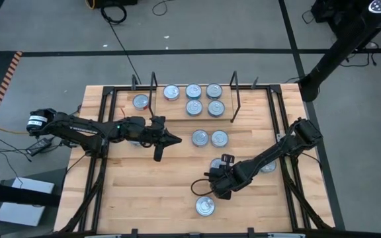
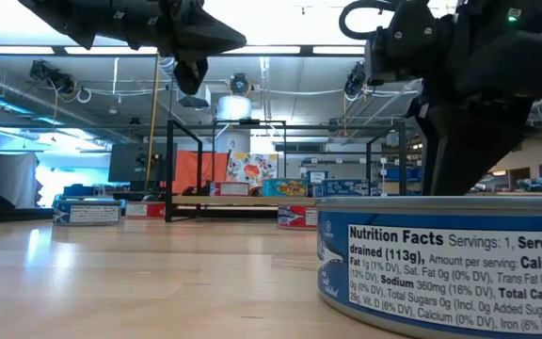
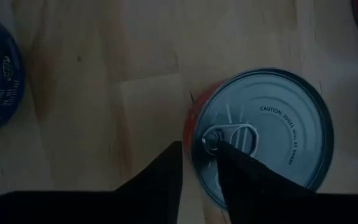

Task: Stack canned seafood by type on shelf
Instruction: Put the red tuna can on the shelf

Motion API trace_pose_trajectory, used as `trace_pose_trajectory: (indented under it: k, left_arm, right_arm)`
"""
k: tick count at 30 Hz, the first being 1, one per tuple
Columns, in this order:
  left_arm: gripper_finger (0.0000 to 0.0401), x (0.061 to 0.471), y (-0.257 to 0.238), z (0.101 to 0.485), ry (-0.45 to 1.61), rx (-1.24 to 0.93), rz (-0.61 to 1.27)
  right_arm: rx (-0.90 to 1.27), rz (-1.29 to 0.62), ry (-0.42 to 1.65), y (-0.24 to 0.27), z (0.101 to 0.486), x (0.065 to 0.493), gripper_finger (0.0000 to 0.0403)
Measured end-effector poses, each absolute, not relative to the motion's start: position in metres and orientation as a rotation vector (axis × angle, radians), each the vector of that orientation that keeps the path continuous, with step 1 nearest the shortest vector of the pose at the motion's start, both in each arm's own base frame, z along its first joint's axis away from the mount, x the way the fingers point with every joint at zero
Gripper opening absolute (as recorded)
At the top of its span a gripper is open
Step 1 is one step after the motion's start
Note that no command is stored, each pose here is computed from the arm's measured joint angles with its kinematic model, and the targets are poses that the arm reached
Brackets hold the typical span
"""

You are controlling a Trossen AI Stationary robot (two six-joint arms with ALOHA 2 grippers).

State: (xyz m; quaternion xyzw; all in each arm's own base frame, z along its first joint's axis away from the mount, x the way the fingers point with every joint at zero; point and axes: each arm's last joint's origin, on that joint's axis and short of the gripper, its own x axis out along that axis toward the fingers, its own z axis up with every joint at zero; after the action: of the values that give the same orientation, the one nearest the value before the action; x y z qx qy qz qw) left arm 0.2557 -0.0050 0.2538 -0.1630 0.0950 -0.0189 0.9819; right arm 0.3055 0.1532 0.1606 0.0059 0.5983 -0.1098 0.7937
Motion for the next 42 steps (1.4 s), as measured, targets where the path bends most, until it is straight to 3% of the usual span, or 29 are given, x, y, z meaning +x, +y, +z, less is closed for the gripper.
trace_pose_trajectory:
  k: [7, 20, 42]
  left_arm:
    - [0.0002, 0.256, -0.005, 0.254, 0.191, -0.327, -0.033]
    - [0.0002, 0.256, -0.005, 0.253, 0.193, -0.327, -0.020]
    - [0.0002, 0.256, -0.004, 0.253, 0.195, -0.324, -0.014]
  right_arm:
    - [0.017, -0.232, 1.291, 0.155, 0.163, 0.304, 0.0090]
    - [0.020, -0.153, 1.313, 0.168, 0.171, 0.302, 0.0119]
    - [-0.043, -0.157, 1.283, 0.174, 0.170, 0.299, 0.0115]
